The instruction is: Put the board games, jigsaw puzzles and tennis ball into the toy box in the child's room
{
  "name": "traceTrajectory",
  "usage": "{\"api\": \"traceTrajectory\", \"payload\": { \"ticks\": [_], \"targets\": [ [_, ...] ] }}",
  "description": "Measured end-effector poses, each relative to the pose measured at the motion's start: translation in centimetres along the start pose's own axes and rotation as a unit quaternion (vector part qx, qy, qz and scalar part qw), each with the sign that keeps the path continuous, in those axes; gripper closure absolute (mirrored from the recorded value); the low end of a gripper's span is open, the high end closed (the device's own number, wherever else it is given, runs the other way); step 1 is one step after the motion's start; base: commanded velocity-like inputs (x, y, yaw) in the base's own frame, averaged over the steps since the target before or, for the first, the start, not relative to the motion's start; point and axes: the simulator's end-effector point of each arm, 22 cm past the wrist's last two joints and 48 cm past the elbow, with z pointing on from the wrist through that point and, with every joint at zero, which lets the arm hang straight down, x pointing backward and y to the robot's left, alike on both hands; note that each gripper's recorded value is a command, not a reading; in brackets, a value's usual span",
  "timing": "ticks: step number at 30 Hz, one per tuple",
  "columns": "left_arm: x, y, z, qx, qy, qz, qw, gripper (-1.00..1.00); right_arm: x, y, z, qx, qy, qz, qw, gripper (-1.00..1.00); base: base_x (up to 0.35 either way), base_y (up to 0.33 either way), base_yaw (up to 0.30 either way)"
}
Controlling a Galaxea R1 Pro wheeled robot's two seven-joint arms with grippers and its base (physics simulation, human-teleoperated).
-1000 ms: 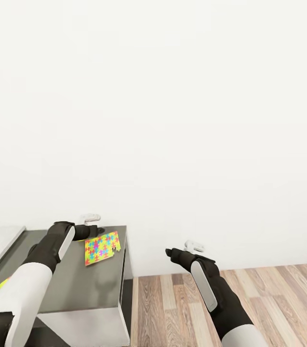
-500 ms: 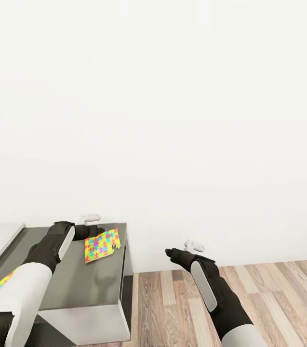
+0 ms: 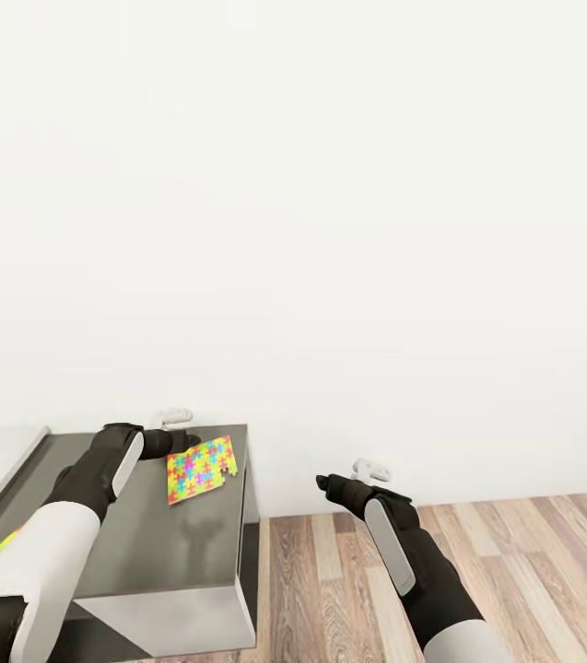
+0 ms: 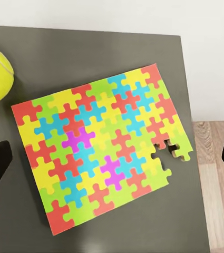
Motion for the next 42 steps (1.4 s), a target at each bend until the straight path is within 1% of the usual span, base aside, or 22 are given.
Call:
{"api": "traceTrajectory", "payload": {
  "ticks": [13,23,42],
  "targets": [
    [1.0,0.2,1.0,-0.001,0.010,-0.002,0.9999,-1.00,0.9,-0.5,0.7,0.004,0.010,0.001,0.9999,-1.00,0.005,0.004,0.000],
    [1.7,0.4,1.7,-0.002,0.018,-0.003,0.9998,-1.00,1.6,-0.8,1.2,0.006,0.017,0.003,0.9998,-1.00,0.083,0.094,0.000],
    [3.2,0.7,3.0,-0.004,0.033,-0.005,0.9994,-1.00,2.8,-1.5,2.2,0.011,0.031,0.007,0.9994,-1.00,0.005,0.005,0.000]
  ]
}}
